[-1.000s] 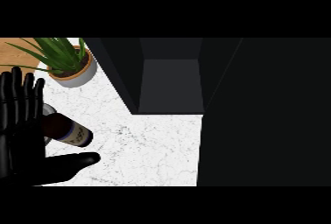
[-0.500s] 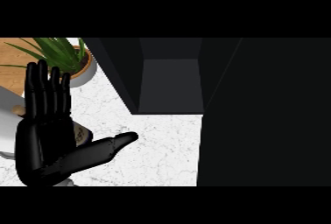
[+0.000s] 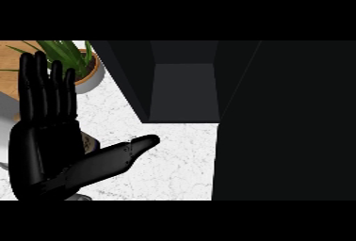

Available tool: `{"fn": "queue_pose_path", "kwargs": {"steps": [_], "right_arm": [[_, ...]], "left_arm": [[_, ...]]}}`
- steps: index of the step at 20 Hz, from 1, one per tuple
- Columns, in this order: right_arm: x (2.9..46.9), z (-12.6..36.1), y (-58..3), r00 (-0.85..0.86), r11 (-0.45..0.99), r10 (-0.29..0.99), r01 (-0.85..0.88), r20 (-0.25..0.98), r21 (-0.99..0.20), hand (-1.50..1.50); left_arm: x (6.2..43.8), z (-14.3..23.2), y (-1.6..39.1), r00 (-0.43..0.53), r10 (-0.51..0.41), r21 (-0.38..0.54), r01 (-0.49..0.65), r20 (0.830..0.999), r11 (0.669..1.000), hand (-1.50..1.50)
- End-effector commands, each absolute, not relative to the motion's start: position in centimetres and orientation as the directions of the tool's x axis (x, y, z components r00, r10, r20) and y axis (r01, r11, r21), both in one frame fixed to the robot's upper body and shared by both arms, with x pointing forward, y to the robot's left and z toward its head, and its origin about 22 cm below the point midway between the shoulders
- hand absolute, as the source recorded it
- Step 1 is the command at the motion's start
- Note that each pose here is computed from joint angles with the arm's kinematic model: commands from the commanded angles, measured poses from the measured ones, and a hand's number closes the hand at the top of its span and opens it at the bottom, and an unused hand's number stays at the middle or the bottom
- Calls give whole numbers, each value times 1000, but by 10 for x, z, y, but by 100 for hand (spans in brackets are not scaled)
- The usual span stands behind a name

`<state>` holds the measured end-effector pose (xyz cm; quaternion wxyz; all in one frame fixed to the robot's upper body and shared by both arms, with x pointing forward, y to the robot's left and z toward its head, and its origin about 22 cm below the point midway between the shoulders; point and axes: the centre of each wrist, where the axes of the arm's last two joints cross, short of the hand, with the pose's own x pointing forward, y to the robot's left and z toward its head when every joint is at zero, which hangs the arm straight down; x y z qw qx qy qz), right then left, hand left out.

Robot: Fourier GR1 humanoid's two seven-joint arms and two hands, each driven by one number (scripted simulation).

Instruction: Pick up the wine, place it into the cabinet and close the cabinet

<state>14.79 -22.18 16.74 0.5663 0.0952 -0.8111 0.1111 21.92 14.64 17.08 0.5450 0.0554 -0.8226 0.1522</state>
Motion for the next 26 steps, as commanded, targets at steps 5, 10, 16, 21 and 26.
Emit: {"fn": "queue_pose_path", "kwargs": {"steps": [5,10,16,21,26], "right_arm": [[138,181,-224,-361,960,-42,-274,932,-63,-150],[123,204,-213,-383,962,-50,-265,922,-58,-150],[113,203,-218,-365,961,-52,-270,930,-53,-150],[126,207,-211,-383,968,-18,-238,924,-79,-150],[135,212,-221,-380,960,-26,-266,925,-83,-150]], "left_arm": [[192,196,147,-399,75,-211,-308,914,928,-150],[192,202,144,-396,53,-206,-355,917,912,-150],[189,187,159,-372,30,-193,-409,928,892,-150],[172,193,189,-357,6,-179,-454,934,873,-150],[181,186,221,-348,15,-190,-476,938,859,-150]]}}
